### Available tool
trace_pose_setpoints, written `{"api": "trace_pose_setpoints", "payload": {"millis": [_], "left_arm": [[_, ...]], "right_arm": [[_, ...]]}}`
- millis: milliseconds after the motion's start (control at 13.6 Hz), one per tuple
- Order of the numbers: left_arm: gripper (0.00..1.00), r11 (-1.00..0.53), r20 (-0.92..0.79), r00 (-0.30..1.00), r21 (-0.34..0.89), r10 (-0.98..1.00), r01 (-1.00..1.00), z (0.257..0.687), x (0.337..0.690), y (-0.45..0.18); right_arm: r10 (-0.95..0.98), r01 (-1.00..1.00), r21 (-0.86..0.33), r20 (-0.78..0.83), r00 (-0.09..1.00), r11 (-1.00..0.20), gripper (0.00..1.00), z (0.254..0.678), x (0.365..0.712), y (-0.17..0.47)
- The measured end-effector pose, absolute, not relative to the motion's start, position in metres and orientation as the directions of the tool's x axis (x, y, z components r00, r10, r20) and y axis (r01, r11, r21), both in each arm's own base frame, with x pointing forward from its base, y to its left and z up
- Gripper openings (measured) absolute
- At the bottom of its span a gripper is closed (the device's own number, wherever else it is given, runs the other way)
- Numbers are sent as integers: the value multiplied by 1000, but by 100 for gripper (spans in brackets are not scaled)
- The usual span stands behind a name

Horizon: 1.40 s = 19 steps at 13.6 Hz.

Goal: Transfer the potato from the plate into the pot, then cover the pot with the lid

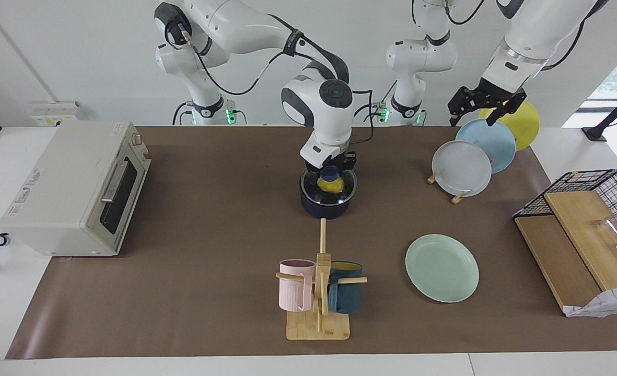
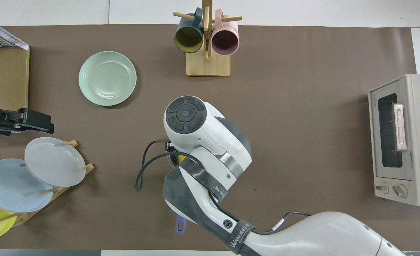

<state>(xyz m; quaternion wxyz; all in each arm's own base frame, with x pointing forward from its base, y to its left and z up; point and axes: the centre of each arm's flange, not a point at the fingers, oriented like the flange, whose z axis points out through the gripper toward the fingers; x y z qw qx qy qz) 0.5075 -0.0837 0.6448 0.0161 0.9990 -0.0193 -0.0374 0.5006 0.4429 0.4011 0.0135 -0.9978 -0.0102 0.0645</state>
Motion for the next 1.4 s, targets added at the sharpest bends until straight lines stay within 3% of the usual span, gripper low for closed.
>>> {"api": "trace_pose_setpoints", "payload": {"millis": [664,738,959,1402], "left_arm": [[100,-999,-69,997,33,-40,-38,645,508,-84],[100,-999,-68,997,33,-40,-38,645,508,-84],[100,-999,-66,997,33,-40,-38,646,508,-84],[100,-999,-60,997,34,-40,-38,649,506,-84]], "right_arm": [[70,72,20,-74,995,-997,66,401,494,451],[71,73,19,-75,995,-997,71,400,494,451],[67,68,12,-71,995,-998,100,397,497,451],[6,6,14,-10,1000,-1000,100,454,531,396]]}}
